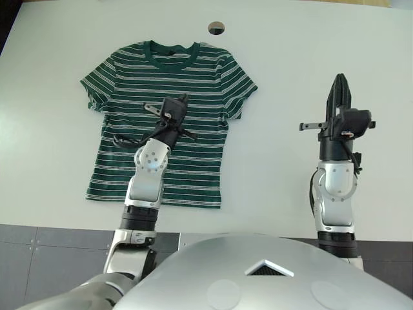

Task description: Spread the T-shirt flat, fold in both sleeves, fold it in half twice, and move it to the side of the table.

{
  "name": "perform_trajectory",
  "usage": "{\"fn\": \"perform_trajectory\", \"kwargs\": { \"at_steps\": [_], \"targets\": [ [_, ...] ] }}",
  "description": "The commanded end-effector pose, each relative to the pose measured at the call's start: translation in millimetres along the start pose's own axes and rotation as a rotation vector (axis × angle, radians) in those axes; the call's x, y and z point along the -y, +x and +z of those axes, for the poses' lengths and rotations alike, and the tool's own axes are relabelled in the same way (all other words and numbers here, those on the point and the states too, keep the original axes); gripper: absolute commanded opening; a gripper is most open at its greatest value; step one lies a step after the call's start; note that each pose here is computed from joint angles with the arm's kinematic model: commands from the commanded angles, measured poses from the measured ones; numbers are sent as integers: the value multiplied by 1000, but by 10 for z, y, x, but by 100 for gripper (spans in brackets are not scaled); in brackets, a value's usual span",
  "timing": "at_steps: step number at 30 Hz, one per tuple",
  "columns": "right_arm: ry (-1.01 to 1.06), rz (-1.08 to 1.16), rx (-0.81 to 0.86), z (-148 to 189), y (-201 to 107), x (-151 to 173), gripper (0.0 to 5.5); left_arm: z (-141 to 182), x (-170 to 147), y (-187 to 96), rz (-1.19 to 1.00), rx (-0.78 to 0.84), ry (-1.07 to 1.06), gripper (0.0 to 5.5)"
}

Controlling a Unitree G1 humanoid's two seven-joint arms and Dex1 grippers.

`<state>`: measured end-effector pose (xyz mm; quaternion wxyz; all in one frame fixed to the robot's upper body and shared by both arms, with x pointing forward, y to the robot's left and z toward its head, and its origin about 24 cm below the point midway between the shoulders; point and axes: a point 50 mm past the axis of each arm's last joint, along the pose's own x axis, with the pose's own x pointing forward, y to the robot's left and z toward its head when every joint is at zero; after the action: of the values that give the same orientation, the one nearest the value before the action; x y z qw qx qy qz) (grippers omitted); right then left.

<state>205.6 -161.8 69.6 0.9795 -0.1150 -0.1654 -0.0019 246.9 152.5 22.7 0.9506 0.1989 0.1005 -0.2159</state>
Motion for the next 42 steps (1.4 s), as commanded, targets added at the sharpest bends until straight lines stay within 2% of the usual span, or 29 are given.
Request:
{"fn": "perform_trajectory", "kwargs": {
  "at_steps": [1, 5, 10, 12, 15, 18, 20, 24, 30, 33, 37, 42],
  "targets": [
    [15, -29, -4, 0, 21, 18, 10, -98, 157, 103, -182, -147, 127, 12],
    [24, -31, 10, 17, 67, 23, 10, -270, 342, 199, -304, -259, 121, 12],
    [30, -24, 58, 96, 182, 38, 10, -262, 503, 341, -390, -277, 105, 12],
    [30, 53, 68, 133, 295, -30, 10, -184, 613, 405, -420, -245, 108, 12],
    [7, 301, -58, -8, 497, -276, 10, -45, 753, 516, -437, -196, 113, 12],
    [15, 511, -193, -123, 624, -476, 10, -15, 765, 520, -420, -165, 123, 12],
    [47, 604, -264, -165, 673, -588, 10, 44, 667, 500, -358, -111, 127, 12],
    [126, 717, -368, -207, 732, -825, 10, 347, 161, 317, -140, 57, 27, 12],
    [88, 812, -509, -433, 643, -1022, 10, 566, -551, -9, 194, 179, -26, 12],
    [24, 840, -601, -593, 586, -962, 10, 617, -657, -54, 278, 230, -64, 12],
    [-103, 839, -676, -729, 534, -686, 10, 639, -637, -57, 295, 268, -91, 12],
    [-352, 772, -716, -861, 486, -32, 10, 635, -635, -58, 286, 283, -110, 12]
  ]
}}
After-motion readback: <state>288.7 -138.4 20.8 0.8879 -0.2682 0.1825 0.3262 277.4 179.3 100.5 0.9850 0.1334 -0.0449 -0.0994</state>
